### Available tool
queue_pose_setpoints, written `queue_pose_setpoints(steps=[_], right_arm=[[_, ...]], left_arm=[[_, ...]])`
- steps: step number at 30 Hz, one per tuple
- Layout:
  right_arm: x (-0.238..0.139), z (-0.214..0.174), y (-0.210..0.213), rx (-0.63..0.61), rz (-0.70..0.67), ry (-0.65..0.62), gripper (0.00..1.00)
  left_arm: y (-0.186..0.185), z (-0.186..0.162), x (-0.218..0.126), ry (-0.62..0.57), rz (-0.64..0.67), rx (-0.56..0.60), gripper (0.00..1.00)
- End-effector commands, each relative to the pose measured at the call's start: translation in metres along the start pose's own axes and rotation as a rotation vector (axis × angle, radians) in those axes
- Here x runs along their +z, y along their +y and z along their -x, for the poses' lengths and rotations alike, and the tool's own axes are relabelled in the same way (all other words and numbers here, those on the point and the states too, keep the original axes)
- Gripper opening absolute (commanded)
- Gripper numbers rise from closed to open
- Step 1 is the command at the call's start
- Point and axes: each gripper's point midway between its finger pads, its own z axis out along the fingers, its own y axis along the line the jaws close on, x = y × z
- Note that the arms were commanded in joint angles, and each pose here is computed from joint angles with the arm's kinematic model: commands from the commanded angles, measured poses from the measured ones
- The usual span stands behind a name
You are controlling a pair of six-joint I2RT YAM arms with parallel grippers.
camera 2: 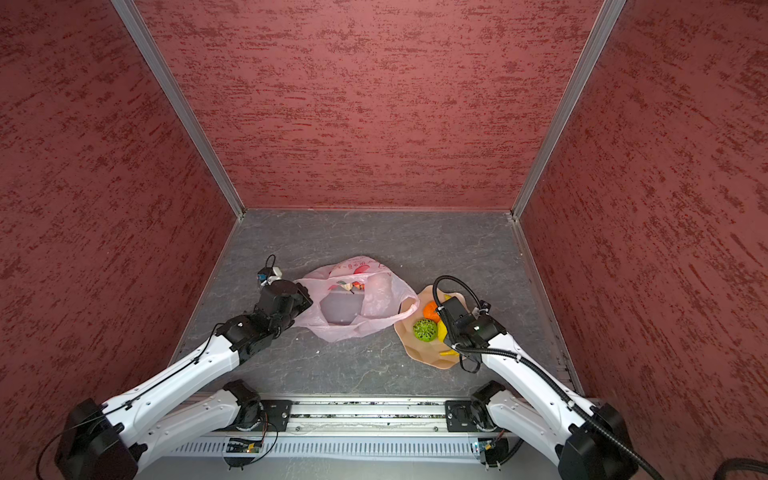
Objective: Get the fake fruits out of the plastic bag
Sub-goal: 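Raise the right gripper and reach it back into the pink bag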
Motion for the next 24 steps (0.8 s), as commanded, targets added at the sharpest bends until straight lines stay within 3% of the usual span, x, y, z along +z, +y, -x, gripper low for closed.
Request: queue_pose_setpoints(steps=[1, 7, 13, 19, 24], right_arm=[[-0.028, 0.025, -0.002, 0.019, -0.006, -0.098, 0.41], [-0.071, 0.072, 0.033, -0.060, 0.062, -0.236, 0.42], [-0.130, 0.111, 0.134, -0.222, 0.323, -0.421, 0.42], [-0.183, 0.092, 0.258, -0.486, 0.569, -0.528, 0.39], [-0.171, 0.043, 0.333, -0.701, 0.684, -0.495, 0.36]], left_arm=[[0.000, 0.005, -0.003, -0.011, -0.002, 0.023, 0.00], [0.000, 0.004, -0.004, -0.010, -0.004, 0.028, 0.00], [-0.005, 0.010, -0.011, -0.048, -0.014, 0.027, 0.00], [-0.007, 0.012, -0.015, -0.080, 0.013, 0.035, 0.00], [-0.005, 0.024, -0.025, -0.159, 0.034, 0.009, 0.00]])
